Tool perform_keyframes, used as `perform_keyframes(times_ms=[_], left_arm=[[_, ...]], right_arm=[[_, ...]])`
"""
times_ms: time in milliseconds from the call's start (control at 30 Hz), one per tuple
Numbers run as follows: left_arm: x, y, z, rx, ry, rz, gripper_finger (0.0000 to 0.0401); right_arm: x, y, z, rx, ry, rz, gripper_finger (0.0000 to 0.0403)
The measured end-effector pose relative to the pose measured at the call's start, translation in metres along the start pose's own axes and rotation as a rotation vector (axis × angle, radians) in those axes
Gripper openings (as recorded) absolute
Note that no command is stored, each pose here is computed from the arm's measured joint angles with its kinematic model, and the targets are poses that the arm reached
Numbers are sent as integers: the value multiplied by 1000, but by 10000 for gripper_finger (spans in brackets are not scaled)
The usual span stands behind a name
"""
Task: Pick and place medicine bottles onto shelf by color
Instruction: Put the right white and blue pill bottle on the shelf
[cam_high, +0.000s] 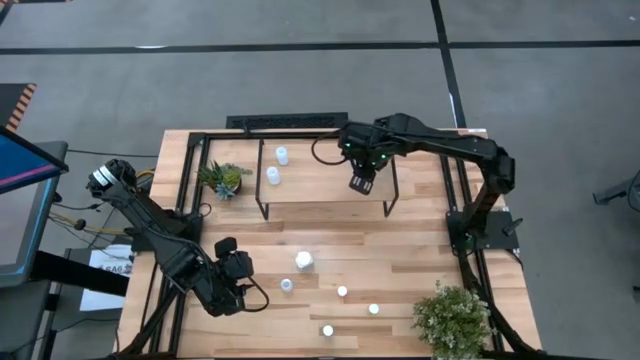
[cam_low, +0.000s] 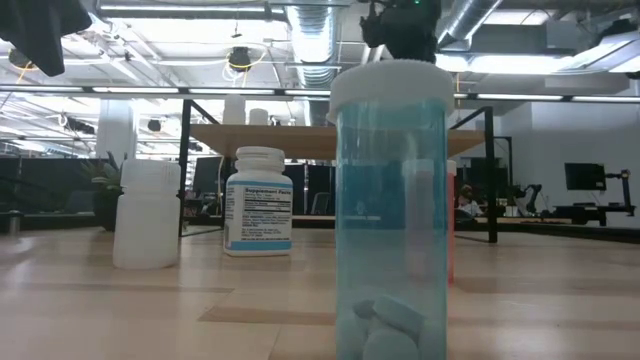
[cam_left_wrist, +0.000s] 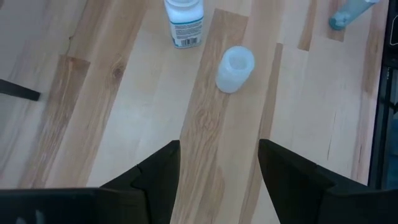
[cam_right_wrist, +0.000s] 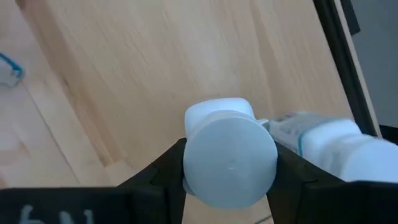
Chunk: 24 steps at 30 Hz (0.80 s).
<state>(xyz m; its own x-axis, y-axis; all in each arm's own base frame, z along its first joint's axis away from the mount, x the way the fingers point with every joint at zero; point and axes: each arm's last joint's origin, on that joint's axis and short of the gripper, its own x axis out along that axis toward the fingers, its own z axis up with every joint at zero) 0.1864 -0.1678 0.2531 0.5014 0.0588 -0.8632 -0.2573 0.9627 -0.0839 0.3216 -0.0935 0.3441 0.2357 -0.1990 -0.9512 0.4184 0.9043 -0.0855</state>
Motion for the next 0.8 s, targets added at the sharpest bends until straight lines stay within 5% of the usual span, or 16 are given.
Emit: perform_keyframes(times_ms=[800], left_arm=[[0,0,0,0,2,-2,201]], right_arm=[[-6,-6,5,34,-48,-4,243]])
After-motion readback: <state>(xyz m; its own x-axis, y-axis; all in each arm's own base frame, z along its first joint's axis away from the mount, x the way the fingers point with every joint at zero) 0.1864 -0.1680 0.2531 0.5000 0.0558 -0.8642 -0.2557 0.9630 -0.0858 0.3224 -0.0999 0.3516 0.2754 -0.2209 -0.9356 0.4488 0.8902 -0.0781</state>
